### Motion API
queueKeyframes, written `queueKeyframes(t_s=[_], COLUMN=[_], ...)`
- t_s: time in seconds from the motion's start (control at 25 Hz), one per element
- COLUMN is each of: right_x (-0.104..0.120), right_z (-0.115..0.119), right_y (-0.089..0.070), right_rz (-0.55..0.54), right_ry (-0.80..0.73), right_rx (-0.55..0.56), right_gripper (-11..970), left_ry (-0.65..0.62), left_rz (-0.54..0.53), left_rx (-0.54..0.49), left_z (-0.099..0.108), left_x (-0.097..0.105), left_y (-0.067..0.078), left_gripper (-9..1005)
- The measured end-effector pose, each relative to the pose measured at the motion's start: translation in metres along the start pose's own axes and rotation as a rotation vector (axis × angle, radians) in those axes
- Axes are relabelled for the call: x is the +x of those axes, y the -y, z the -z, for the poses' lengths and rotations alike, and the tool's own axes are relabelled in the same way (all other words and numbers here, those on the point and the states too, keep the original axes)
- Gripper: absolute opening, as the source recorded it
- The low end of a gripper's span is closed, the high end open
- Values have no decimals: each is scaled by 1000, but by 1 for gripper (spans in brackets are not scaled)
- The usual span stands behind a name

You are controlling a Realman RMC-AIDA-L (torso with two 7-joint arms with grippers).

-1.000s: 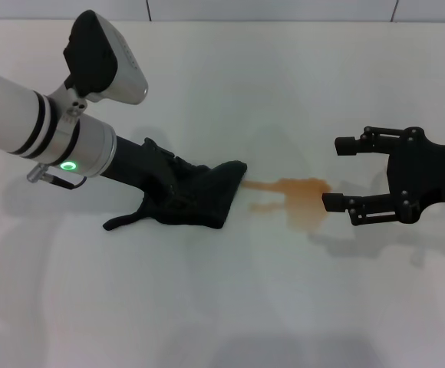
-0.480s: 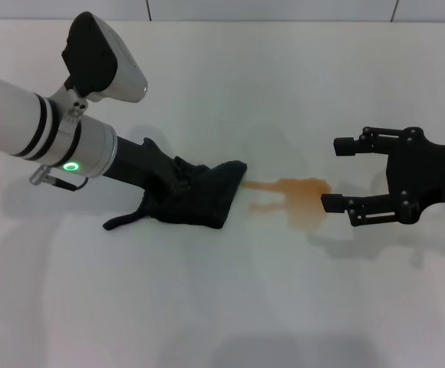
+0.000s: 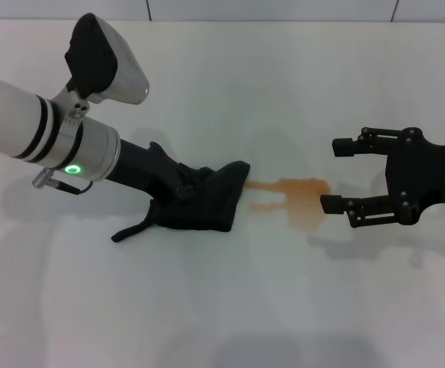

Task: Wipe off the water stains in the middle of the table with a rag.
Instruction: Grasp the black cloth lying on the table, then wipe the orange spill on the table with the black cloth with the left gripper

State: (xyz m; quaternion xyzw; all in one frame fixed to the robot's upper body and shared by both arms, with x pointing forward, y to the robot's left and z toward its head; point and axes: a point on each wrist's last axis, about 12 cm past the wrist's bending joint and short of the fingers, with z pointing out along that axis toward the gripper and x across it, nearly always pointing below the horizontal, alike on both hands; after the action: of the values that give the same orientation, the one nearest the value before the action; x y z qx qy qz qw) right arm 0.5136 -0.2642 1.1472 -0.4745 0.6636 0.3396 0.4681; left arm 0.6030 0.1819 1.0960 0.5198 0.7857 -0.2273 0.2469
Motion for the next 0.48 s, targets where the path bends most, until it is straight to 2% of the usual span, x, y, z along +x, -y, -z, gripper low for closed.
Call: queueKeyframes(t_s=[0.24,0.48], right_x=[0,0], right_z=[0,0], right_y=[-1,-1], right_rz=[-1,-3], right_ry=[1,3], right_rx=[-7,-10], right_gripper=[842,842], left_ry=[6,36], left_rz=[-33,-92], left_rx=[0,-54], left_z=[0,0], left_x=[-1,-8], left_y=[0,-7], left_gripper=[60,47])
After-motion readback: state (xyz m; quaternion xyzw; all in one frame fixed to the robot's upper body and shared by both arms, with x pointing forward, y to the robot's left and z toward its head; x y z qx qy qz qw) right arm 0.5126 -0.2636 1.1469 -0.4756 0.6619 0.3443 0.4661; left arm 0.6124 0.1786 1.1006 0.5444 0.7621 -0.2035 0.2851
